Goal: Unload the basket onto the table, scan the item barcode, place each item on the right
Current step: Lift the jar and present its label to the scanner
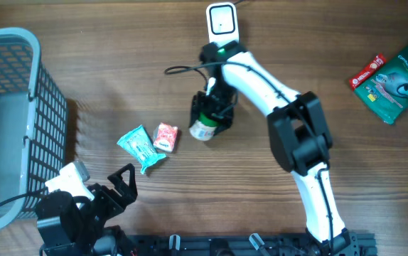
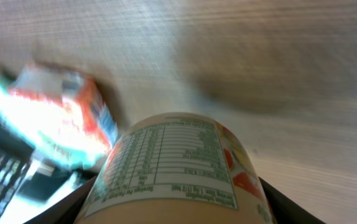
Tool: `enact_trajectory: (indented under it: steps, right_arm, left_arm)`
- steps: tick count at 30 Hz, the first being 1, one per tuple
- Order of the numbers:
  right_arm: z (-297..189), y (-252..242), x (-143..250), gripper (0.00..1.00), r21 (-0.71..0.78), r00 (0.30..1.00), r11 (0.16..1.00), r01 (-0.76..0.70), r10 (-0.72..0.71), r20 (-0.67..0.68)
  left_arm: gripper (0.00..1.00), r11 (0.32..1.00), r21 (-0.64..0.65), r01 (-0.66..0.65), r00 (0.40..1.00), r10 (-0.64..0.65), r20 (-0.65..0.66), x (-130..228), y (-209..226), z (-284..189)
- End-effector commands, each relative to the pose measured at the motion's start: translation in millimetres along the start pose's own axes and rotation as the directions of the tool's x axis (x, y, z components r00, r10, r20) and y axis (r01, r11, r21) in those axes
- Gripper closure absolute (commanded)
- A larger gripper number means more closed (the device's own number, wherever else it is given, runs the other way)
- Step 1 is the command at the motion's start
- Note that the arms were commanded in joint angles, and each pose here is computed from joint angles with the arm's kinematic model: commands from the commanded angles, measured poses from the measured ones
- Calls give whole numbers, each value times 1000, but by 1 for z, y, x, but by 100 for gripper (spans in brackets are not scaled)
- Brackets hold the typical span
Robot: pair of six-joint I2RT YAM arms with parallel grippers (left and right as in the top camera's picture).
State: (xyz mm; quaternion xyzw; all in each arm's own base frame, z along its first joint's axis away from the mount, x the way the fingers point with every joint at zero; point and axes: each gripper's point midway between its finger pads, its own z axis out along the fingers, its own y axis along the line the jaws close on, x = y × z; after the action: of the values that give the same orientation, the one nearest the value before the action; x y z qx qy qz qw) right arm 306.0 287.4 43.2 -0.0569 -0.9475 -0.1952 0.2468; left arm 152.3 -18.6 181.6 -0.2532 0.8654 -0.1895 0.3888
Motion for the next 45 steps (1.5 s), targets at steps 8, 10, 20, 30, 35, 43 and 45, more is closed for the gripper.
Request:
enact_trajectory:
  steps: [8,10,20,30,35,43,45]
  right_arm:
    - [-17,-7,18,44,-117,975,978,175,-188,-115]
    - [-20,-7,22,44,-121,966,968,220,-233,-114]
    - [-106,6,51,45,24,889,908,418,-415,194]
    - [-211,11,-85,39,343,455,929,139,-368,811]
    - [-231,31,-149,40,334,176,936,111,-349,920]
    - [-269,53,-198,37,386,-164,921,56,-373,913]
    - [-260,48,-223,35,357,-222,933,46,-339,914]
  left_arm:
    - [0,1000,7,-19,1000,19,-2,0,-1,0]
    - [0,1000,8,-19,1000,19,-2,0,-1,0]
    - [0,1000,7,-19,1000,19,-2,0,-1,0]
    - [0,1000,7,-19,1000,19,-2,0,-1,0]
    - [0,1000,7,-19,1000,19,-2,0,-1,0]
    - [0,1000,7,-19,1000,19,-2,0,-1,0]
    - [0,1000,7,-19,1000,19,-2,0,-1,0]
